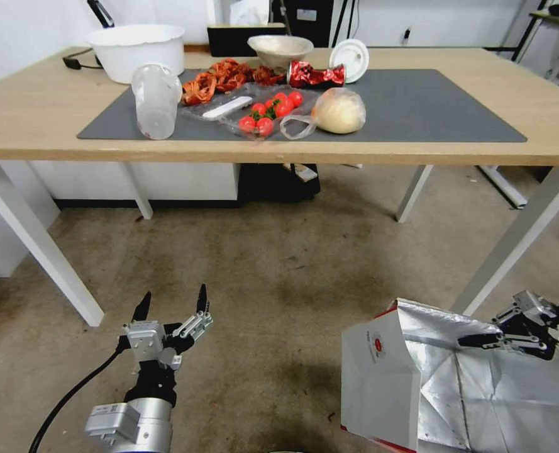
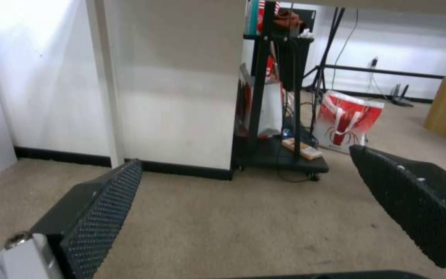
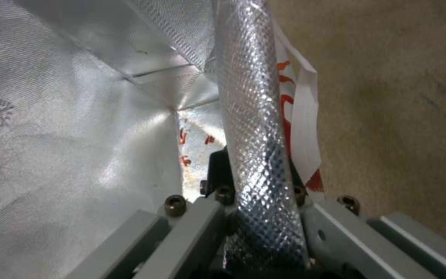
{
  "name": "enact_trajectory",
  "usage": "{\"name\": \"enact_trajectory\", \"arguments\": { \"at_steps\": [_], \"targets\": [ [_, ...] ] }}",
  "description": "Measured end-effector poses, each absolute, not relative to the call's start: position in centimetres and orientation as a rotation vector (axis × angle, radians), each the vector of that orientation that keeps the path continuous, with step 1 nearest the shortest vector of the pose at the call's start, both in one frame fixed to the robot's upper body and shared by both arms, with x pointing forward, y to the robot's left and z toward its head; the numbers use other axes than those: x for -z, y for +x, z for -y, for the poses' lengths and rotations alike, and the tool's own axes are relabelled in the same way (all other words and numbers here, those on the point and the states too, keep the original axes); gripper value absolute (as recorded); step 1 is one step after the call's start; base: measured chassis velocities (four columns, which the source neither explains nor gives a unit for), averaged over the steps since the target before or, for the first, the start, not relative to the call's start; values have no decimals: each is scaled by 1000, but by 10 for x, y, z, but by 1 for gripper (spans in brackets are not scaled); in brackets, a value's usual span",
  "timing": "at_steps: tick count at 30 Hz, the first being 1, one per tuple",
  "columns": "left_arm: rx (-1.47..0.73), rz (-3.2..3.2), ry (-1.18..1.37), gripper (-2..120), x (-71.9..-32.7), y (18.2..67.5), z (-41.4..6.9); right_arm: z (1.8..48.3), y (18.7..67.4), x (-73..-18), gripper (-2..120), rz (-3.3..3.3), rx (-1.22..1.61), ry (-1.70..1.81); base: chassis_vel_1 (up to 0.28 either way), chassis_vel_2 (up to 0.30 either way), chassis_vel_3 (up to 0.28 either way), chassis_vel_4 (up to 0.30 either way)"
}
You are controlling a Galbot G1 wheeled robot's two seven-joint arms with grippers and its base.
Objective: Pick up the food delivery bag from the floor and place it on the table.
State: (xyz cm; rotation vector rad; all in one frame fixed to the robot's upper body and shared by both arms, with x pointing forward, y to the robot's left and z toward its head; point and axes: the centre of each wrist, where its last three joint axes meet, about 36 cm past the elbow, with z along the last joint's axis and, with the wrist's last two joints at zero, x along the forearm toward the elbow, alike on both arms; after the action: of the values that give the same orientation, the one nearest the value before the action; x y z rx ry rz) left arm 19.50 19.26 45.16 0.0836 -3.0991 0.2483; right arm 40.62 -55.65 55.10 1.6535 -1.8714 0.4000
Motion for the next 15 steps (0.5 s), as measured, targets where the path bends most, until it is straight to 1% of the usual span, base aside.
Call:
{"name": "enact_trajectory", "arguments": {
  "at_steps": [15],
  "targets": [
    [-252, 3101, 82, 100, -451, 196, -193, 557, 407, -552, 0, 1869, -395, 1651, 0, 0, 0, 0]
  ]
}}
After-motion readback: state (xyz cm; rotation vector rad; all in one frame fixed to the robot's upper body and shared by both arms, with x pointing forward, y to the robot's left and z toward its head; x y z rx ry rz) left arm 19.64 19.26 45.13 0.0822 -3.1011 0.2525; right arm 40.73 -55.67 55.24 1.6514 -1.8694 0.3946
